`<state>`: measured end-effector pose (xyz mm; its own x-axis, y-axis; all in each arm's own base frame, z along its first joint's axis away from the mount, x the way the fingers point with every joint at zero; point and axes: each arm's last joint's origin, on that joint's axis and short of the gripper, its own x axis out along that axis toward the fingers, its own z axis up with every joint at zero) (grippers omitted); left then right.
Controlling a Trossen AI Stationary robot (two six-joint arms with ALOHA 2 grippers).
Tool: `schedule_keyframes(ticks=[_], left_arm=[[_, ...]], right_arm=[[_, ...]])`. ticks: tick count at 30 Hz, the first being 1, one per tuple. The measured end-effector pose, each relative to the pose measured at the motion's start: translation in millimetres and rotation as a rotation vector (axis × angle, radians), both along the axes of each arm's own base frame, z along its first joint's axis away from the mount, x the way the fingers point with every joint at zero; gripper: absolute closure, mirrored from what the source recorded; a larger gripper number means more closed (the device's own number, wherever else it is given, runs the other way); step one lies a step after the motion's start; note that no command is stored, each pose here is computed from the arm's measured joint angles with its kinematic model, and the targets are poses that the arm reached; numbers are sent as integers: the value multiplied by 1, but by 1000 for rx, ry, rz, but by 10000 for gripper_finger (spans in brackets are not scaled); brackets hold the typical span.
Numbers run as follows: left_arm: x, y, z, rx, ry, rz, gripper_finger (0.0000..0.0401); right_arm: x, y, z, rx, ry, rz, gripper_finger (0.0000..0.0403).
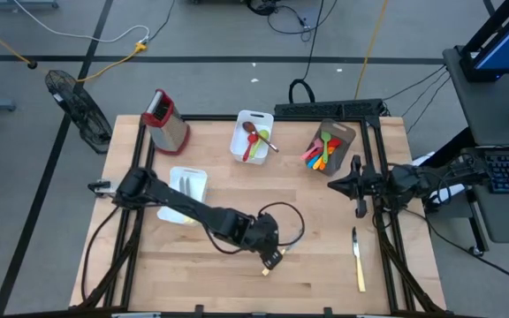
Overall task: Pick & Place Kitchen Items
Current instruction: Put the yellow knife into the bottom white bin
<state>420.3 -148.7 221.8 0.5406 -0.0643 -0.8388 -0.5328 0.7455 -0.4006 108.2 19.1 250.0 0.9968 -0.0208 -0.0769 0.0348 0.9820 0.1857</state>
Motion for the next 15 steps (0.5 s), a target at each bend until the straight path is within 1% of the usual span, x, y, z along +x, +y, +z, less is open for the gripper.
schedule_keyframes(ticks=[8,11,13,15], left_arm=[[14,-11,-21,-82,-55,120,183],[15,-11,-25,-92,-46,158,183],[18,-13,-25,-110,-67,186,183],[19,-16,-25,-103,-74,199,183]], right_arm=[[0,0,0,-11,2,3,399],[0,0,0,-11,2,3,399],[0,0,0,-11,2,3,399],[0,0,0,-12,3,4,399]])
